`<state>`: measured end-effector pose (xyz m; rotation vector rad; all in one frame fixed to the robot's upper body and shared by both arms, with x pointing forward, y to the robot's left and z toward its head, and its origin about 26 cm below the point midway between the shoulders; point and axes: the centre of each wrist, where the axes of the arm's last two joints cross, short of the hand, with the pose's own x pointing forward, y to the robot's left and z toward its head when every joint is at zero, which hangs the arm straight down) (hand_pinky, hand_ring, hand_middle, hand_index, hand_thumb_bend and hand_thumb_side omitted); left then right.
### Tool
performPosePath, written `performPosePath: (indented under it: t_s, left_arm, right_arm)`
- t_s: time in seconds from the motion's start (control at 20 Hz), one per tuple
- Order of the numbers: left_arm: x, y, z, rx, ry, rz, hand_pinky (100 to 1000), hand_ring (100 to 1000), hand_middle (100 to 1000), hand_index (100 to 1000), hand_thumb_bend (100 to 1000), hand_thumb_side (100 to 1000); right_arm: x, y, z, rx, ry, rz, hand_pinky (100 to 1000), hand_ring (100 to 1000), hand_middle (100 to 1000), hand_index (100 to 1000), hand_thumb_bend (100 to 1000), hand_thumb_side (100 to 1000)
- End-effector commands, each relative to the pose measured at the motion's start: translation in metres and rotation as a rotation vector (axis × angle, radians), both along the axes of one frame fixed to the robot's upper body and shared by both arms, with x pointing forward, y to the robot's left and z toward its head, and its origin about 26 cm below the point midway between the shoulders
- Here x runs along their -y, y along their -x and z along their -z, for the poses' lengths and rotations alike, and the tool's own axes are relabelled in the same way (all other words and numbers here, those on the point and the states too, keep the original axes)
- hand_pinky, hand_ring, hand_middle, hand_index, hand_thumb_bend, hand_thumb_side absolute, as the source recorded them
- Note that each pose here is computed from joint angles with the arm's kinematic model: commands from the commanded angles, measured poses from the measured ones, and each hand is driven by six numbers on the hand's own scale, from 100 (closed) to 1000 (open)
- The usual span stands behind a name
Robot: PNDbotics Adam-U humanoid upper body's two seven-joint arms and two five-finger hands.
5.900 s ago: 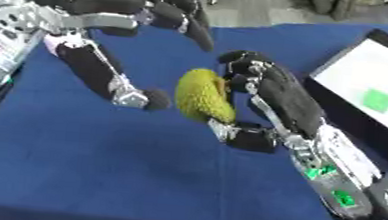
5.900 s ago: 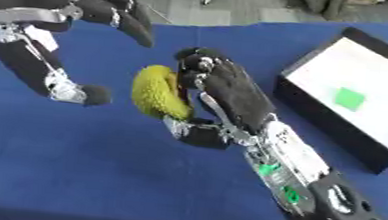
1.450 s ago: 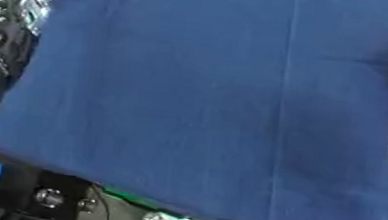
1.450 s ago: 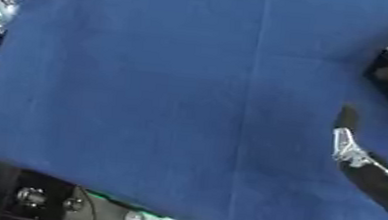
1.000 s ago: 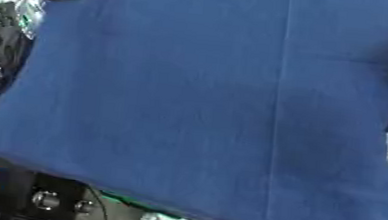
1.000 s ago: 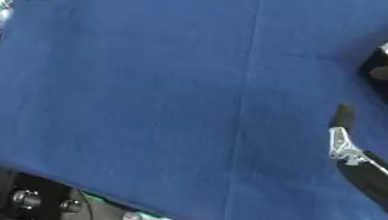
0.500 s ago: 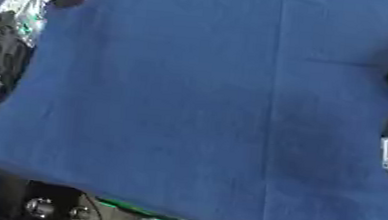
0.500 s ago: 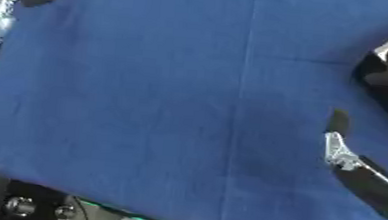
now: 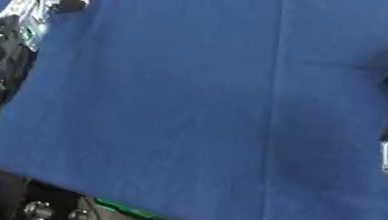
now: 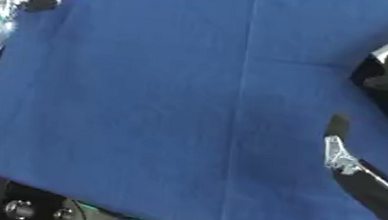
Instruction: Pick up the objects with one hand, pass them to the other hand, and then place them into the box on the other side of the table.
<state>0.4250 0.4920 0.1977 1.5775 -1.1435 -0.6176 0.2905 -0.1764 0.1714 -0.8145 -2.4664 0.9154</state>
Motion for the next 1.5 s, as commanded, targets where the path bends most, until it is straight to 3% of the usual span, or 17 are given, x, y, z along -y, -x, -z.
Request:
performPosePath:
  t_s: [0.05, 0.25, 0.5, 0.55, 0.6, 0.65, 0.75, 0.8, 0.9, 1.0, 1.15, 1.3, 1.35, 1.5]
  left_arm:
    - [0.002, -0.001, -0.031, 0.109, -0.031, -0.019, 587, 414, 339, 419, 100, 225]
    - [0.012, -0.002, -0.043, 0.217, -0.039, -0.002, 559, 375, 266, 351, 100, 263]
    - [0.016, -0.003, -0.041, 0.287, -0.048, 0.025, 550, 368, 255, 341, 100, 262]
    - [0.015, -0.003, -0.042, 0.301, -0.052, 0.022, 550, 371, 267, 354, 100, 228]
    - [0.015, -0.003, -0.044, 0.318, -0.059, 0.016, 568, 405, 318, 403, 100, 187]
    - [0.014, -0.003, -0.044, 0.326, -0.072, 0.009, 631, 506, 455, 540, 100, 154]
    - [0.014, -0.003, -0.04, 0.3, -0.101, 0.004, 725, 675, 660, 756, 243, 130]
    - [0.013, -0.004, -0.036, 0.278, -0.107, 0.001, 747, 721, 714, 804, 235, 176]
    - [0.013, -0.007, -0.031, 0.241, -0.075, -0.006, 776, 793, 802, 884, 100, 675]
    - [0.011, -0.009, -0.027, 0.226, -0.004, -0.016, 772, 797, 807, 891, 100, 843]
    - [0.009, -0.01, -0.025, 0.231, 0.083, -0.019, 772, 799, 812, 900, 100, 946]
    - [0.007, -0.009, -0.023, 0.255, 0.136, -0.029, 769, 793, 809, 898, 100, 969]
    - [0.006, -0.009, -0.022, 0.262, 0.15, -0.032, 767, 792, 804, 895, 100, 985]
    - [0.004, -0.008, -0.017, 0.274, 0.182, -0.046, 762, 786, 796, 886, 100, 1000]
  right_arm:
    - [0.003, 0.002, -0.007, 0.025, -0.003, 0.004, 821, 856, 681, 968, 100, 418]
    - [0.003, 0.002, -0.007, 0.025, -0.001, 0.006, 822, 856, 678, 968, 100, 418]
    - [0.002, 0.002, -0.007, 0.024, 0.005, 0.006, 824, 857, 680, 968, 100, 419]
    - [0.002, 0.002, -0.007, 0.024, 0.007, 0.006, 824, 857, 681, 968, 100, 419]
    - [0.003, 0.002, -0.007, 0.023, 0.01, 0.005, 825, 857, 682, 969, 100, 419]
    - [0.003, 0.002, -0.007, 0.023, 0.011, 0.005, 825, 857, 682, 969, 100, 419]
    - [0.003, 0.002, -0.007, 0.023, 0.014, 0.003, 825, 858, 682, 969, 100, 419]
    - [0.003, 0.002, -0.007, 0.024, 0.014, 0.0, 825, 858, 682, 970, 100, 419]
    - [0.002, 0.002, -0.007, 0.023, 0.015, -0.006, 826, 858, 683, 970, 100, 418]
    - [0.002, 0.002, -0.008, 0.023, 0.014, -0.007, 826, 858, 684, 970, 100, 417]
    - [0.003, 0.002, -0.009, 0.025, 0.009, -0.006, 826, 859, 683, 971, 100, 415]
    - [0.003, 0.001, -0.01, 0.026, 0.004, -0.009, 825, 859, 682, 972, 100, 375]
    - [0.003, 0.001, -0.01, 0.027, 0.003, -0.01, 825, 859, 682, 972, 100, 414]
    - [0.003, 0.001, -0.011, 0.029, -0.001, -0.013, 825, 859, 681, 973, 100, 414]
